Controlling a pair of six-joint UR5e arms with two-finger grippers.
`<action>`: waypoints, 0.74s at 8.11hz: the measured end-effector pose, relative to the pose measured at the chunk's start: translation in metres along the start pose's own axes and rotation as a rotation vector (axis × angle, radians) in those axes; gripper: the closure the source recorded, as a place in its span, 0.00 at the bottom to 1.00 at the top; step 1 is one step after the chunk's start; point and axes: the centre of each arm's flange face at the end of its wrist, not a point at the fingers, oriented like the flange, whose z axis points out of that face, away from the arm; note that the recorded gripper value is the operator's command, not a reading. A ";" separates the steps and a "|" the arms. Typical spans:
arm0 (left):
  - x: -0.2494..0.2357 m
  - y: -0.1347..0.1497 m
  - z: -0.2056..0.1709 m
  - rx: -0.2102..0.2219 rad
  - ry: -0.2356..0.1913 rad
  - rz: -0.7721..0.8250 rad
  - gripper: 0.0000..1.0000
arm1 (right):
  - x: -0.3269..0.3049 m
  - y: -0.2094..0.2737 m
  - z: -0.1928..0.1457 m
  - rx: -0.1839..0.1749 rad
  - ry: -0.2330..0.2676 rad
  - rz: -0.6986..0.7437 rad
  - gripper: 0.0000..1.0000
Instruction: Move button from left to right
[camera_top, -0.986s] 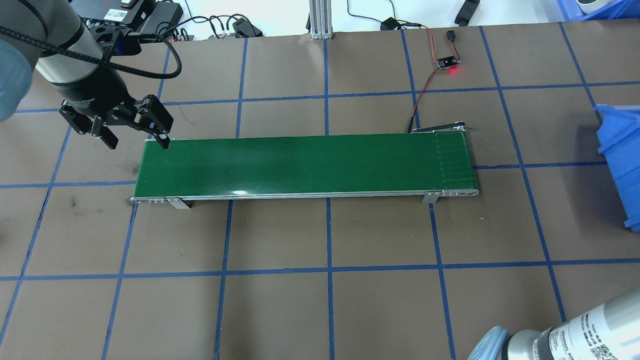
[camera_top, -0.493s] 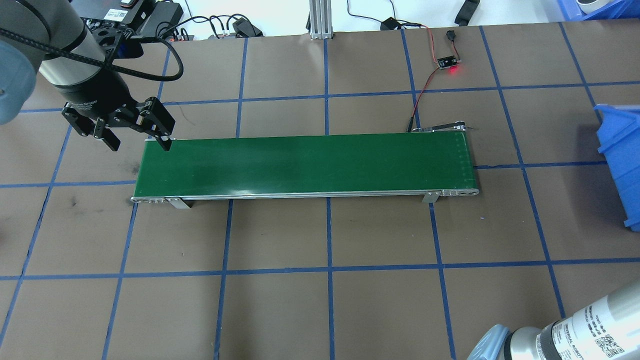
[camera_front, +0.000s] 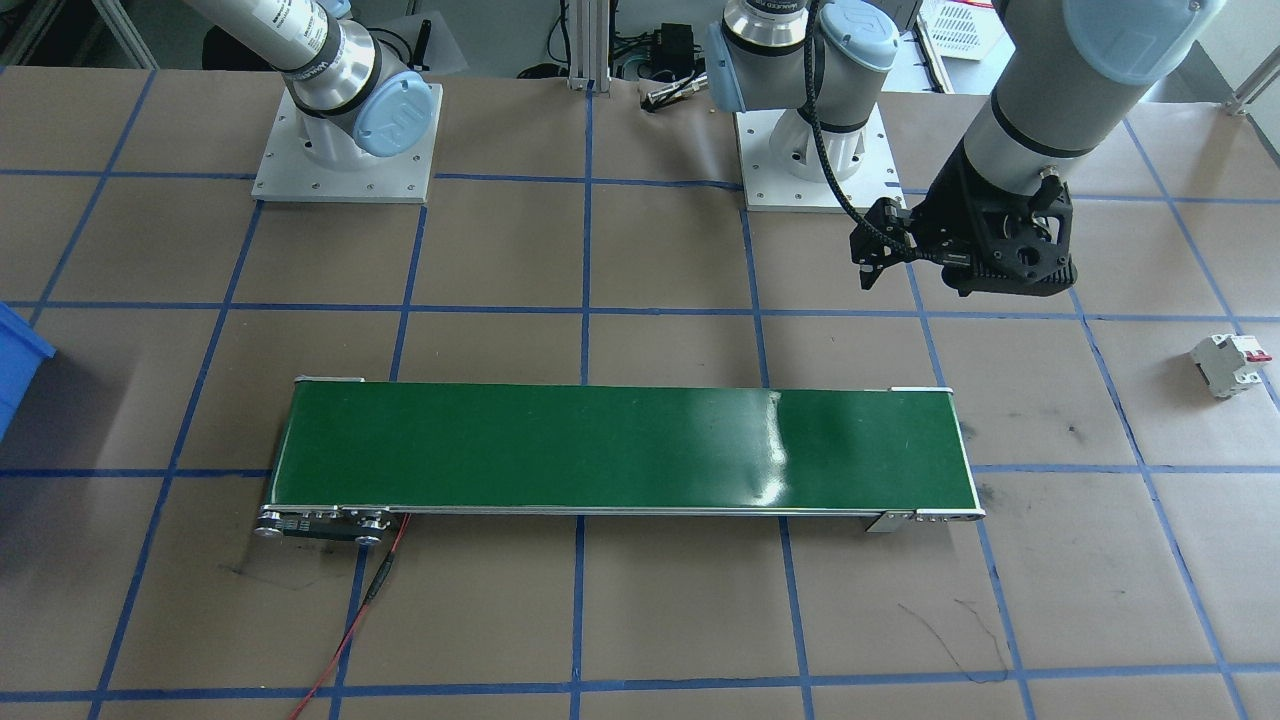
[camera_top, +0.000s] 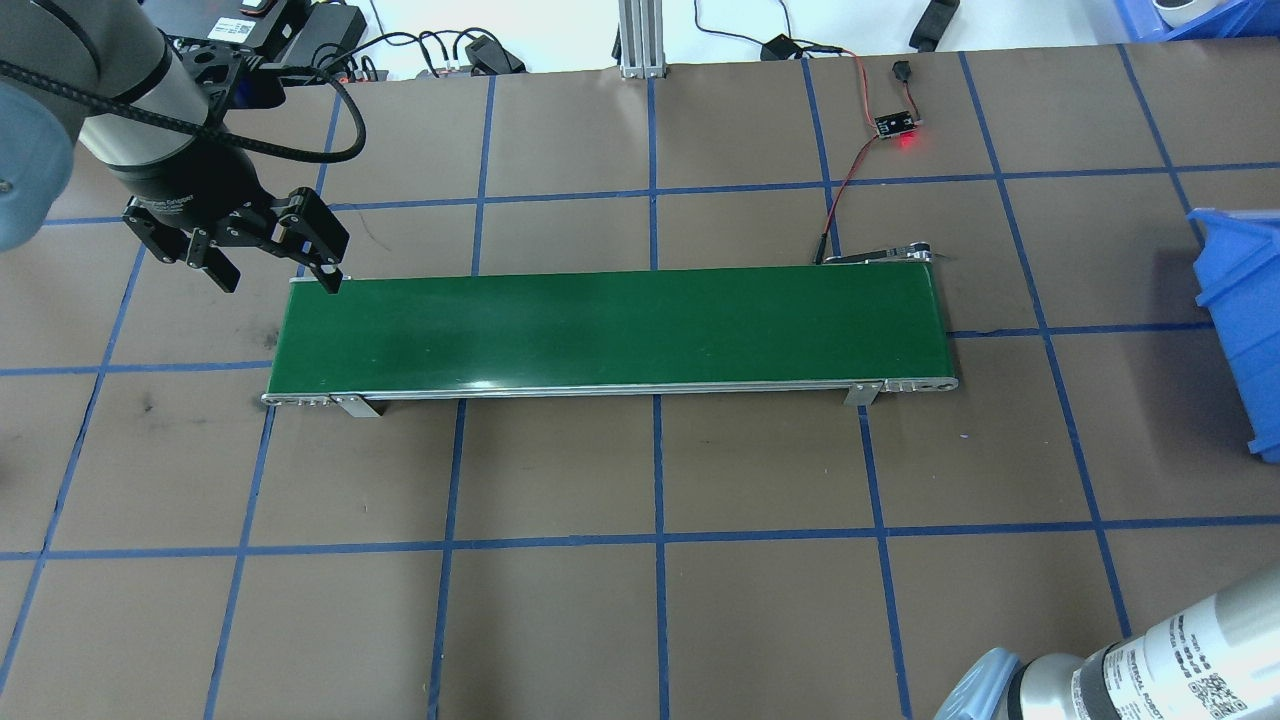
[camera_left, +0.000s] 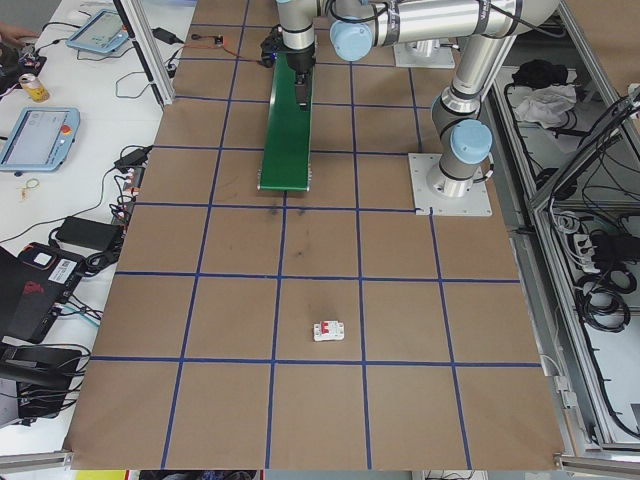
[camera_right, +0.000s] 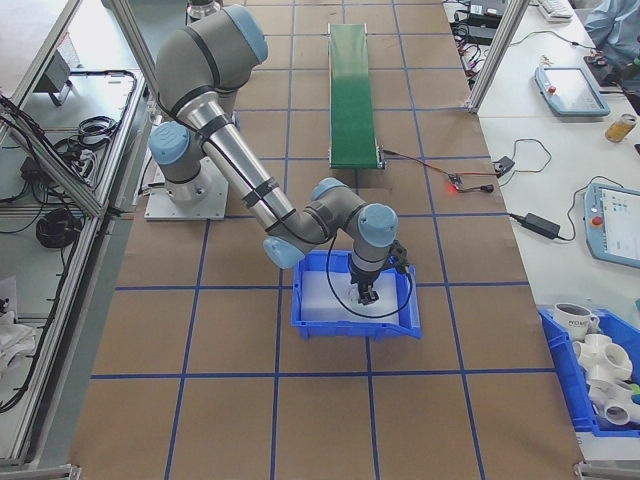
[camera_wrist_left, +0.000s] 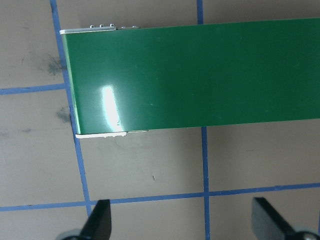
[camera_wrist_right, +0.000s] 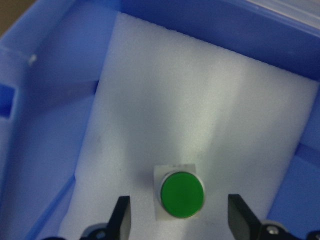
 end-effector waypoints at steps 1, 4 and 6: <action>0.000 0.000 0.000 0.002 -0.001 0.002 0.00 | 0.000 0.004 -0.016 0.007 0.022 0.003 0.00; 0.000 0.000 0.000 0.003 0.000 0.004 0.00 | -0.027 0.027 -0.125 0.046 0.101 0.021 0.00; 0.000 0.000 0.000 0.004 0.002 0.004 0.00 | -0.069 0.042 -0.193 0.056 0.088 0.071 0.00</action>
